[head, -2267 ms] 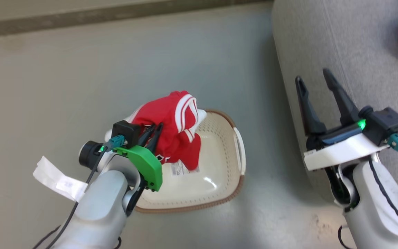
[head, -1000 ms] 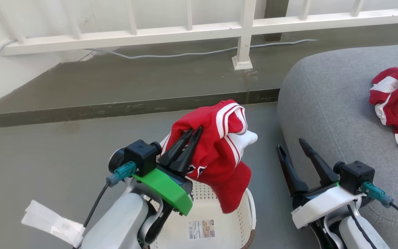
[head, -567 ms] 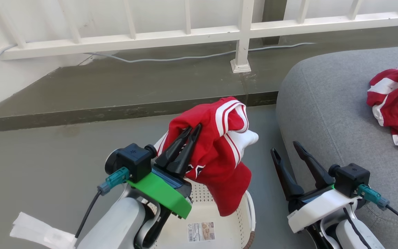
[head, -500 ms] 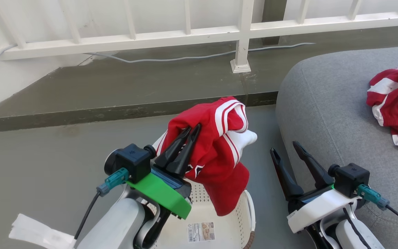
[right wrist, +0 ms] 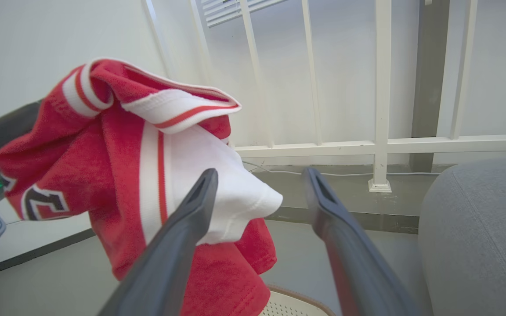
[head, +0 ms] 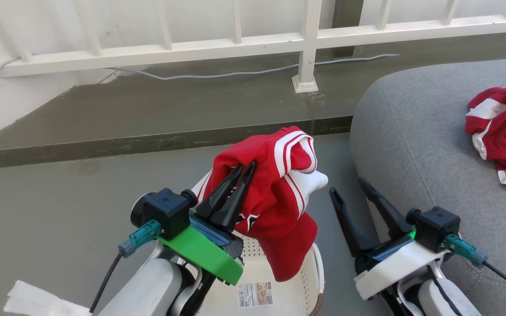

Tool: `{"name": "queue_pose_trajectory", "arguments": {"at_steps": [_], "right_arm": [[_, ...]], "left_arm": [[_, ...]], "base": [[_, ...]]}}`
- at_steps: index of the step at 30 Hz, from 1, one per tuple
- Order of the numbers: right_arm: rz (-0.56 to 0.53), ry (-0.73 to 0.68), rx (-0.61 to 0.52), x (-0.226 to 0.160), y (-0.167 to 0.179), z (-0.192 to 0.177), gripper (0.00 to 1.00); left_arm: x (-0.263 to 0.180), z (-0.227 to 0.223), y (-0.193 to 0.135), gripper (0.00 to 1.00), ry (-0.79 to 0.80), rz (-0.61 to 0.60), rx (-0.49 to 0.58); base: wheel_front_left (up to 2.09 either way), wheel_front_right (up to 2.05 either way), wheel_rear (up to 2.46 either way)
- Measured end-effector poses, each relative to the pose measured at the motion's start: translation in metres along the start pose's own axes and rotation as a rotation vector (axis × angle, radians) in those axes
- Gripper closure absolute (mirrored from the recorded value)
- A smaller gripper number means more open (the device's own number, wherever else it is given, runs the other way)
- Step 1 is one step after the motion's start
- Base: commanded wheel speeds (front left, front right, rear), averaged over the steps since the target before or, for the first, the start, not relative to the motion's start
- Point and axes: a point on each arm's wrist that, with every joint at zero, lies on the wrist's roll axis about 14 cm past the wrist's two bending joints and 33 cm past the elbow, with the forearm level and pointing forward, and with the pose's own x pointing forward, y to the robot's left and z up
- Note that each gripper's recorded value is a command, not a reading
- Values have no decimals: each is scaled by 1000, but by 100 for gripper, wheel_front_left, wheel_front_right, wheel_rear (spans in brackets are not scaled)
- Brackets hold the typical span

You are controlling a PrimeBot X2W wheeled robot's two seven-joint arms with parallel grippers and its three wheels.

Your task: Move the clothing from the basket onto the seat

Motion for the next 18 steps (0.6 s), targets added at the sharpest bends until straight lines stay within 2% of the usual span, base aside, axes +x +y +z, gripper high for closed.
{"name": "queue_pose_trajectory", "arguments": {"at_steps": [8, 13, 18], "right_arm": [[140, -37, 36, 4, 46, 12, 0], [234, -12, 58, 7, 77, 8, 0], [276, 31, 50, 10, 87, -4, 0]], "left_arm": [[-3, 0, -3, 100, 6, 2, -5], [-2, 2, -8, 100, 5, -15, -11], [-2, 1, -21, 100, 13, -49, -25]], "base": [[0, 0, 0], [0, 0, 0], [0, 0, 0]]}}
